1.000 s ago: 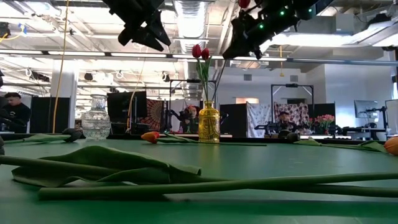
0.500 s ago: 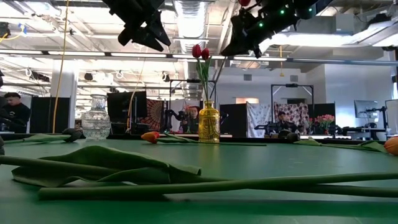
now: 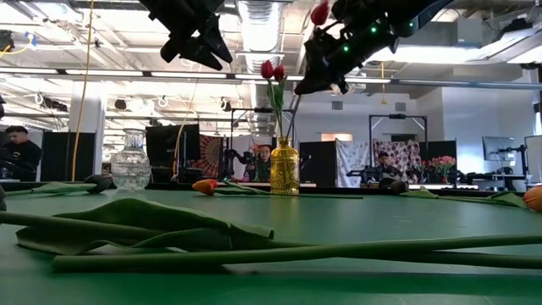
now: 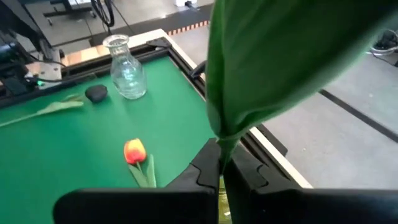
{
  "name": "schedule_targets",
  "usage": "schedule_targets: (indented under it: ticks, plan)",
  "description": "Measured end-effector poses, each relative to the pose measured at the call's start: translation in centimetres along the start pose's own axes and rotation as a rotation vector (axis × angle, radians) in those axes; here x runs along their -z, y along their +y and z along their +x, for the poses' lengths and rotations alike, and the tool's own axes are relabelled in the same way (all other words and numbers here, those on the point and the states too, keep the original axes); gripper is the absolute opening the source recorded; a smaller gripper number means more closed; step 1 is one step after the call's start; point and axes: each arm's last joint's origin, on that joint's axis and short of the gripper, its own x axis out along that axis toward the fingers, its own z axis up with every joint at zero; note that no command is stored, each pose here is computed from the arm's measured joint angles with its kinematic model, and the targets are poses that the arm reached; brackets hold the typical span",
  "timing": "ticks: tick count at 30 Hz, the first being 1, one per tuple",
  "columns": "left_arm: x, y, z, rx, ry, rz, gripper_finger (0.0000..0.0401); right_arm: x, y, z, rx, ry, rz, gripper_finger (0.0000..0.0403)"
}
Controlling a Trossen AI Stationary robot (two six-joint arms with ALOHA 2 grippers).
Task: Sort flowers into vase by color
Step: Put the red flower into the yellow vase, then put the middle right orange flower into the top transparent vase
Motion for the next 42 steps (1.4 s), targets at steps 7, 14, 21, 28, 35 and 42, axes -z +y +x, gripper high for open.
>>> schedule_targets:
  ticks: [7, 14, 21, 28, 35, 42]
  plan:
    - [0.0, 0.0, 0.0, 0.0, 0.0, -0.001, 0.016, 0.1, -0.2, 0.0, 0.006, 0.009, -0.012, 0.0074]
    - [0.0, 0.0, 0.0, 0.0, 0.0, 0.0, 0.0159, -1.0, -0.4, -0.4, 0.011, 0.032, -0.023, 0.0118]
    - [0.0, 0.0, 0.0, 0.0, 0.001, 0.001, 0.0159, -3.0, -0.7, -1.2, 0.021, 0.036, -0.019, 0.0193]
    - [0.0, 0.0, 0.0, 0.007, 0.003, 0.001, 0.0159, -2.7, -1.2, -1.9, 0.036, 0.184, -0.011, 0.024]
    - [0.1, -0.1, 0.1, 0.031, 0.016, 0.03, 0.0159, -1.3, -0.4, -2.3, 0.016, 0.333, -0.024, 0.0244]
    - [0.1, -0.2, 0.1, 0.046, 0.019, 0.069, 0.0159, -1.3, 0.9, -4.2, -0.016, 0.371, -0.037, 0.0244]
